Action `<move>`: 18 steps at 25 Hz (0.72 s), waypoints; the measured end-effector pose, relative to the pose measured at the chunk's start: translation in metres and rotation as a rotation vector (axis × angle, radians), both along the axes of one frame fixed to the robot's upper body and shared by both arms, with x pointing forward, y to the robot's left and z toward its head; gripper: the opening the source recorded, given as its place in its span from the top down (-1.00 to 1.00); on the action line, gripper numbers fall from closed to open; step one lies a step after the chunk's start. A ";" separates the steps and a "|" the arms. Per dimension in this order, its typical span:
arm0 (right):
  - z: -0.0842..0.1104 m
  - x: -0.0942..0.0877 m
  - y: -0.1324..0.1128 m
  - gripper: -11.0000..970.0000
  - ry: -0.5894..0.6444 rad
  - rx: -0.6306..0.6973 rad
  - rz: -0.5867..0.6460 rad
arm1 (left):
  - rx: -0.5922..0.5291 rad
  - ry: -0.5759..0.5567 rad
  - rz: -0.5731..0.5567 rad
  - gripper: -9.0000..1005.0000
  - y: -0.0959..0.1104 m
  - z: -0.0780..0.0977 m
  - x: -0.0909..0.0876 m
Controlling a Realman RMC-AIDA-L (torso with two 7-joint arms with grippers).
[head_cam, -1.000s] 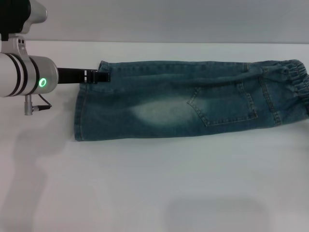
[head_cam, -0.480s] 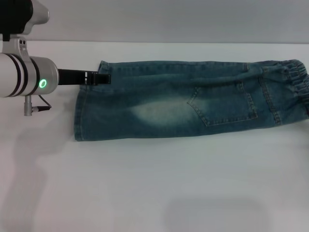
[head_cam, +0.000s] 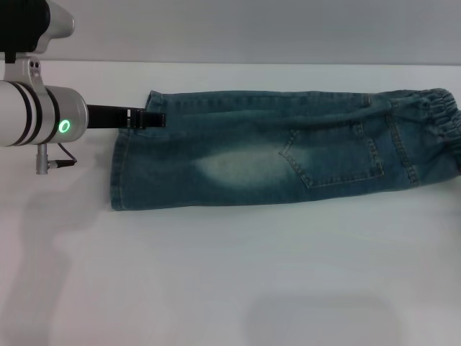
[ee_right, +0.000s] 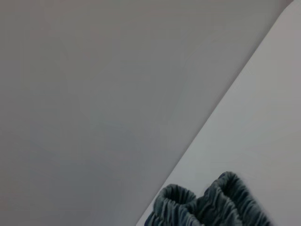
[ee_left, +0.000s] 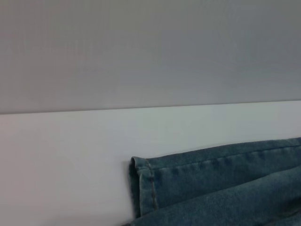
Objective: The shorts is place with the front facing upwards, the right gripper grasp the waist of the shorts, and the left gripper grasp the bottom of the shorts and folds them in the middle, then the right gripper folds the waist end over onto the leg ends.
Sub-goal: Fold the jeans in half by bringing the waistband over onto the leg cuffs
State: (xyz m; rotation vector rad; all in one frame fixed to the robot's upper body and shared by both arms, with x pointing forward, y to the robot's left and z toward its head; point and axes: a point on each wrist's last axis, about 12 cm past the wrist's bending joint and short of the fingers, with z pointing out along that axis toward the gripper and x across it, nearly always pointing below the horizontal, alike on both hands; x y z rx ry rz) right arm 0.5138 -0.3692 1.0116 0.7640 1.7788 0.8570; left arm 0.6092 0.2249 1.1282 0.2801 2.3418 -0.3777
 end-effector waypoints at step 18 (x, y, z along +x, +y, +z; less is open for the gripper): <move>-0.002 0.000 -0.004 -0.45 0.047 0.083 -0.039 | 0.001 -0.011 -0.004 -0.65 -0.001 0.003 0.002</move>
